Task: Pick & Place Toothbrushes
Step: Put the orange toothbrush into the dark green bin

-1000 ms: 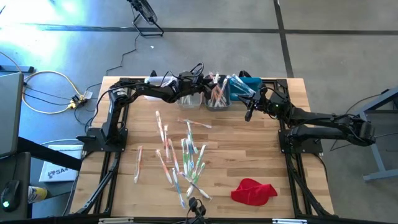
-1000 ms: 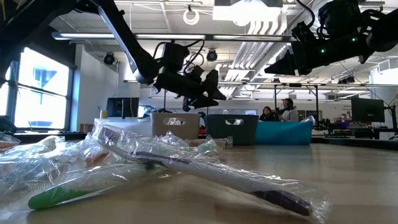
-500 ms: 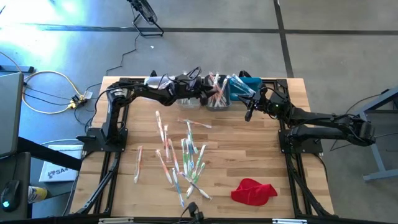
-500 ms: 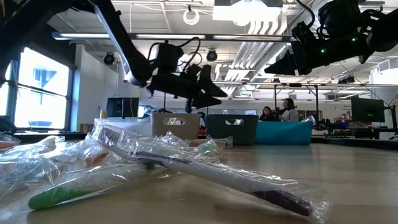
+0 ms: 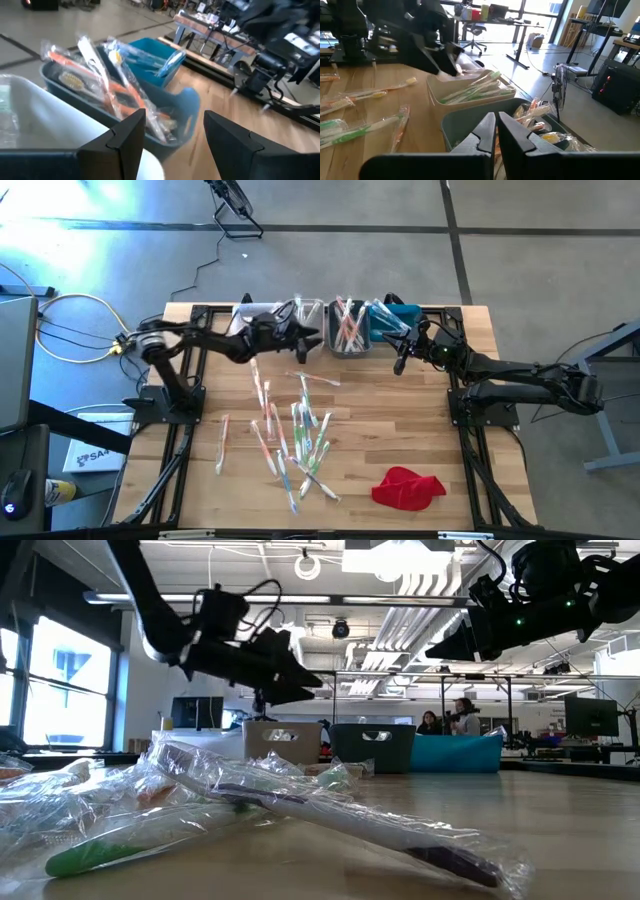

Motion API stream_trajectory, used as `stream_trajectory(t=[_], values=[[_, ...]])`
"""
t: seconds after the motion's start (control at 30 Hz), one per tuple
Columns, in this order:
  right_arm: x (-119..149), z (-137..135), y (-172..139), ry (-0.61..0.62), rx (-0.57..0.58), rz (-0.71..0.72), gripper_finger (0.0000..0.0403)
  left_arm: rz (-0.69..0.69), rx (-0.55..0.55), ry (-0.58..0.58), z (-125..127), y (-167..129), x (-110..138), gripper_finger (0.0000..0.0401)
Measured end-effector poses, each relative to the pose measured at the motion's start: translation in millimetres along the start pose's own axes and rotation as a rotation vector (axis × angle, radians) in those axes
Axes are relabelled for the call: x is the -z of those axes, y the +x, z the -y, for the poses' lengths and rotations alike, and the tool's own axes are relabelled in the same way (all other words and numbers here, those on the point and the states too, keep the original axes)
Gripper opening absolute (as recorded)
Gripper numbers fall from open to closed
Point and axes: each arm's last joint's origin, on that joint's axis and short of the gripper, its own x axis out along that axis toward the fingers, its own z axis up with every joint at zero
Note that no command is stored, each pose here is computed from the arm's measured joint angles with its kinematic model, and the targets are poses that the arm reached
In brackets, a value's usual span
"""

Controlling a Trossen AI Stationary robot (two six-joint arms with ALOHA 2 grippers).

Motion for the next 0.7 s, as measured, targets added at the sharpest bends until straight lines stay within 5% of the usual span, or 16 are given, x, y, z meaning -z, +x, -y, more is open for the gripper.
stream_trajectory(t=[0.3, 0.7], values=[[0.0, 0.0, 0.0, 0.000, 0.000, 0.000, 0.0012, 0.033, 0.036, 0.047, 33.7, -41.9, -4.7, 0.0198], [0.0, 0.0, 0.0, 0.000, -0.001, 0.000, 0.0012, -0.154, -0.034, 0.029, 59.5, -77.3, -7.3, 0.0198]])
